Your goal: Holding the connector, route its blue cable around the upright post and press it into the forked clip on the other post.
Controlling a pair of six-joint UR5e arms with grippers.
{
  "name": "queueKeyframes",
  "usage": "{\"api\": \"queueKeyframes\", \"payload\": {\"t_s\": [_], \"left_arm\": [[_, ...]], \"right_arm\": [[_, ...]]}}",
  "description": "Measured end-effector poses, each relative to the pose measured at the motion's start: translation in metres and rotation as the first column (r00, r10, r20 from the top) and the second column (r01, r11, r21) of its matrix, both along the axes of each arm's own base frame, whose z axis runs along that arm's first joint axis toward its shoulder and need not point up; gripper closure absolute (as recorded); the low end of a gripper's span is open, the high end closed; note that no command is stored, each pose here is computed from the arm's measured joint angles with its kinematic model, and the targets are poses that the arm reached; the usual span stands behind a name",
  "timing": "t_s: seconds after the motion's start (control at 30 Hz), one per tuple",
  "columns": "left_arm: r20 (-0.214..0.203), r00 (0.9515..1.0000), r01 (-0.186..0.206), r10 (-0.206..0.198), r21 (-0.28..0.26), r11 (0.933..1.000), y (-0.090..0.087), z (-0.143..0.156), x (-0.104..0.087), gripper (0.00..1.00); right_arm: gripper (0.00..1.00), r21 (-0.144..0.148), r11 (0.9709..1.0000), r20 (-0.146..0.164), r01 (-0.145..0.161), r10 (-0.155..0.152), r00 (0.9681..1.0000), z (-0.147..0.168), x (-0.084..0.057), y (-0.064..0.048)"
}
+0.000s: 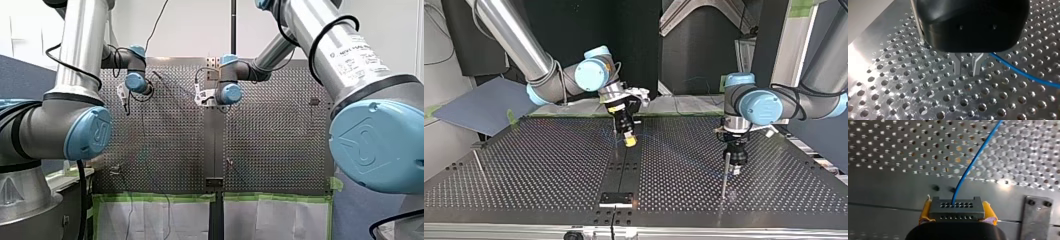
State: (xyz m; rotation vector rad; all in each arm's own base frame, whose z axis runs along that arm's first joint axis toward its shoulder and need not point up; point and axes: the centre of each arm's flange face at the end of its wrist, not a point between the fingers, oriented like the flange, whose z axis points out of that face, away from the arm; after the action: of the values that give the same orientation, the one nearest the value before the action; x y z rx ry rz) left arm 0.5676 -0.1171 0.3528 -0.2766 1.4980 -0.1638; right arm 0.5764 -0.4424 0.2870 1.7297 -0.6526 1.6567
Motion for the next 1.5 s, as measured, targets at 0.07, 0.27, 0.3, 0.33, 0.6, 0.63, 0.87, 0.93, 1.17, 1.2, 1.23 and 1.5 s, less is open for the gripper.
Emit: {"api": "queueKeyframes", "payload": {"t_s": [0.07,0.27,0.3,0.33,0.6,0.63,0.87,0.93,1.17,1.2,1.23,1.5], "left_arm": [[0.007,0.9999,0.011,-0.011,-0.005,0.9999,-0.001,0.0,0.001,0.42],[0.005,0.9998,0.019,-0.019,-0.022,0.9996,-0.001,-0.006,-0.001,0.0],[0.002,0.9999,0.016,-0.016,-0.023,0.9996,0.0,-0.007,-0.002,0.0],[-0.001,0.9999,0.013,-0.013,-0.024,0.9996,0.0,-0.008,-0.003,0.0],[-0.021,0.9997,0.007,-0.008,-0.025,0.9997,0.002,-0.012,-0.005,0.0],[-0.022,0.9997,0.008,-0.008,-0.025,0.9997,0.002,-0.012,-0.004,0.0],[-0.06,0.998,0.018,-0.019,-0.026,0.9995,0.0,-0.029,0.0,0.0],[-0.07,0.9973,0.02,-0.022,-0.026,0.9995,-0.002,-0.034,0.001,0.0],[-0.08,0.9966,0.02,-0.022,-0.025,0.9995,-0.003,-0.039,0.001,0.0],[-0.08,0.9966,0.02,-0.022,-0.025,0.9995,-0.003,-0.039,0.001,0.0],[-0.08,0.9966,0.02,-0.022,-0.025,0.9995,-0.003,-0.039,0.001,0.0],[-0.08,0.9965,0.021,-0.023,-0.025,0.9995,-0.003,-0.039,0.001,0.0]], "right_arm": [[1.0,0.003,1.0,0.0,0.003,-0.003,1.0,-0.009,-0.002,0.0],[1.0,0.022,0.9997,-0.017,0.012,-0.011,0.9998,-0.039,-0.01,0.0],[1.0,0.026,0.9996,-0.021,0.013,-0.012,0.9997,-0.044,-0.011,0.0],[1.0,0.033,0.9993,-0.029,0.014,-0.013,0.9995,-0.053,-0.012,0.0],[1.0,0.074,0.9968,-0.073,0.03,-0.025,0.997,-0.108,-0.013,-0.002],[1.0,0.08,0.9963,-0.079,0.034,-0.028,0.9965,-0.117,-0.013,-0.002],[1.0,0.121,0.9912,-0.122,0.053,-0.038,0.9917,-0.169,-0.014,-0.003],[1.0,0.134,0.9893,-0.134,0.059,-0.041,0.9902,-0.184,-0.017,-0.002],[1.0,0.15,0.9861,-0.134,0.073,-0.053,0.9895,-0.215,-0.028,0.004],[1.0,0.152,0.9856,-0.137,0.073,-0.052,0.9892,-0.219,-0.029,0.005],[1.0,0.158,0.9847,-0.142,0.074,-0.051,0.9885,-0.226,-0.029,0.006],[1.0,0.18,0.98,-0.175,0.084,-0.053,0.9832,-0.258,-0.032,0.012]]}}
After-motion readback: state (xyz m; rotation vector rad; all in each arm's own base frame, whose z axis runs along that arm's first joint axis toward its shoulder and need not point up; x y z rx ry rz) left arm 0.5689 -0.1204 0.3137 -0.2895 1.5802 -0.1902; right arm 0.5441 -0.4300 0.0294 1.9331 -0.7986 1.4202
